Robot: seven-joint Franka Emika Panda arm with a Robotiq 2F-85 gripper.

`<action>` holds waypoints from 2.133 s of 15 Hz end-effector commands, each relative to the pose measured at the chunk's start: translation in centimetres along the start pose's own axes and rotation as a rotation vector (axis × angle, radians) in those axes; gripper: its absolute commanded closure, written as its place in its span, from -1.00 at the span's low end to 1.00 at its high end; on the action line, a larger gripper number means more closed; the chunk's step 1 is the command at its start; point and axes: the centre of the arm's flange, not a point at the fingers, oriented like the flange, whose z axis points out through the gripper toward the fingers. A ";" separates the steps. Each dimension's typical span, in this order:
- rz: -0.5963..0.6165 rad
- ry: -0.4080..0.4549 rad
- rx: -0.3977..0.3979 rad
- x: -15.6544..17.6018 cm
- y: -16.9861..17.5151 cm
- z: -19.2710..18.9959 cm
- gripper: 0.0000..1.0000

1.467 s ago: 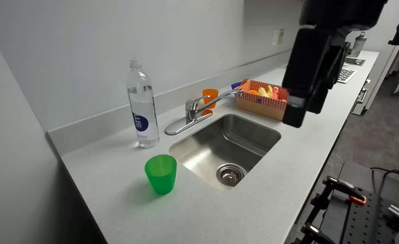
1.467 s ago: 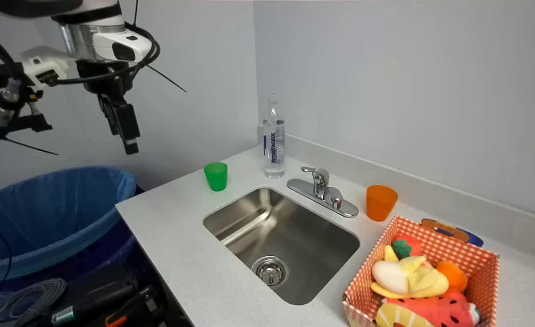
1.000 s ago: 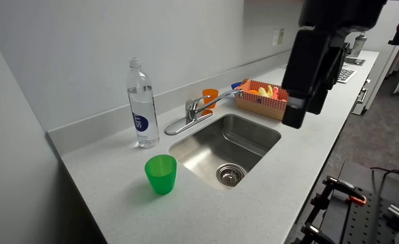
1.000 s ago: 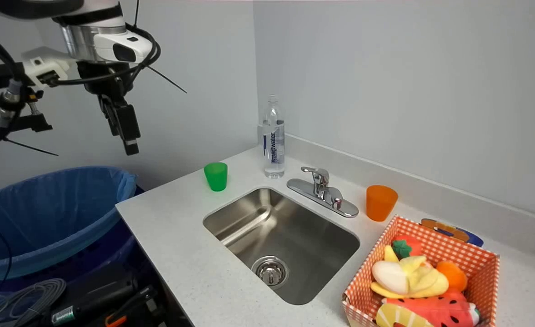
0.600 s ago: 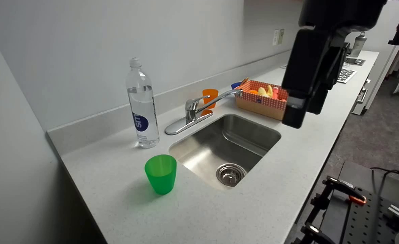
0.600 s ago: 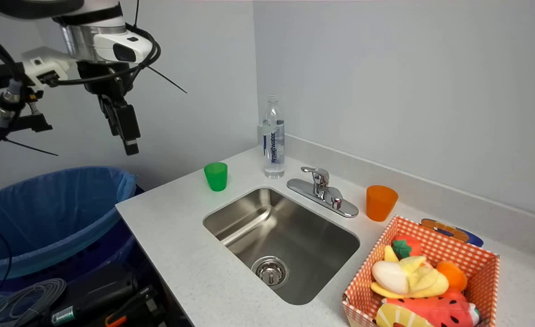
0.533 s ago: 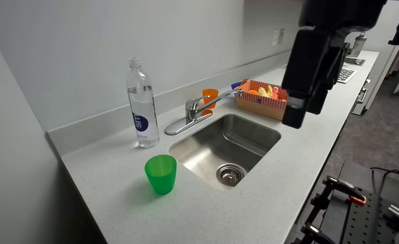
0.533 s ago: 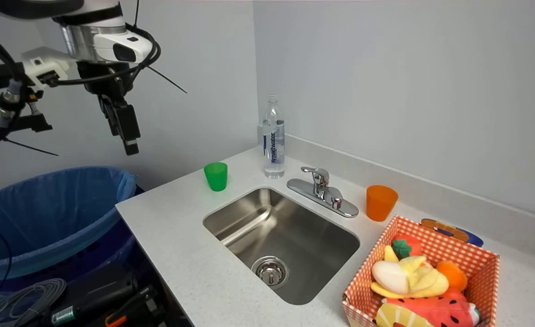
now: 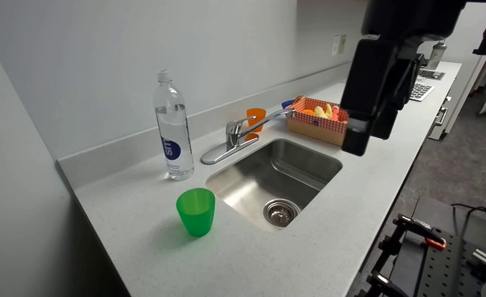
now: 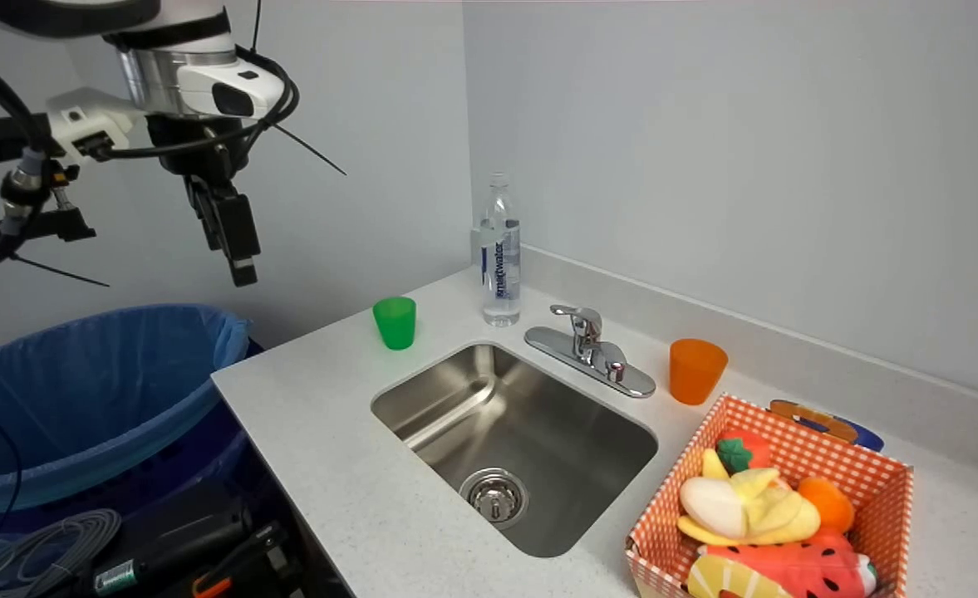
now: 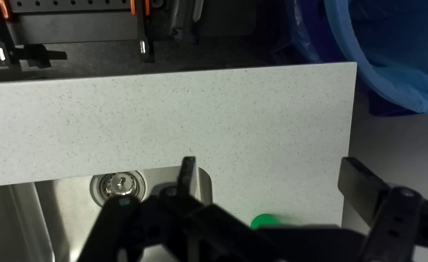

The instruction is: Open the tap

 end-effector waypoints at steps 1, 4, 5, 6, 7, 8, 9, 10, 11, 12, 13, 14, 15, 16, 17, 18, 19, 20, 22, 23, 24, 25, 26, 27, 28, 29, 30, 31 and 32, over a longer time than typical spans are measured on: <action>0.034 -0.001 -0.002 1.2 0.6 0.3 -1.00; 0.061 -0.003 -0.007 2.4 1.2 0.8 -1.00; 0.073 -0.002 -0.011 2.9 1.6 1.0 -1.00; 0.085 0.002 -0.016 3.5 1.9 1.2 -1.00; 0.100 0.007 -0.021 4.2 2.3 1.4 -1.00; 0.114 0.016 -0.028 5.0 2.8 1.6 -1.00; 0.125 0.025 -0.031 5.7 3.2 1.8 -1.00; 0.136 0.035 -0.033 6.7 3.7 1.9 -1.00; 0.143 0.045 -0.033 7.4 4.2 2.0 -1.00; 0.157 0.056 -0.036 8.5 4.6 2.1 -1.00; 0.168 0.068 -0.038 9.5 5.0 2.2 -1.00; 0.181 0.079 -0.037 10.5 5.5 2.0 -1.00; 0.193 0.088 -0.040 11.6 6.1 1.9 -1.00; 0.203 0.099 -0.045 12.6 6.6 1.8 -1.00; 0.216 0.110 -0.052 13.9 7.3 1.4 -1.00; 0.229 0.120 -0.064 14.8 7.8 1.4 -1.00; 0.243 0.131 -0.077 16.0 8.5 1.0 -1.00; 0.256 0.139 -0.087 16.7 8.3 1.4 -1.00; 0.281 0.152 -0.103 18.1 8.6 1.4 -1.00; 0.290 0.156 -0.107 18.7 8.7 1.5 -1.00; 0.299 0.155 -0.108 19.1 8.6 1.6 -1.00; 0.304 0.154 -0.107 19.4 8.5 1.7 -1.00; 0.304 0.152 -0.104 19.7 8.5 1.8 -1.00; 0.282 0.137 -0.093 18.0 8.8 2.1 -1.00; 0.285 0.136 -0.092 18.4 8.8 2.2 -1.00; 0.287 0.134 -0.091 18.7 8.8 2.3 -1.00; 0.287 0.133 -0.090 18.8 8.8 2.3 -1.00; 0.288 0.133 -0.090 18.9 8.8 2.3 -1.00; 0.288 0.133 -0.090 18.9 8.7 2.3 -1.00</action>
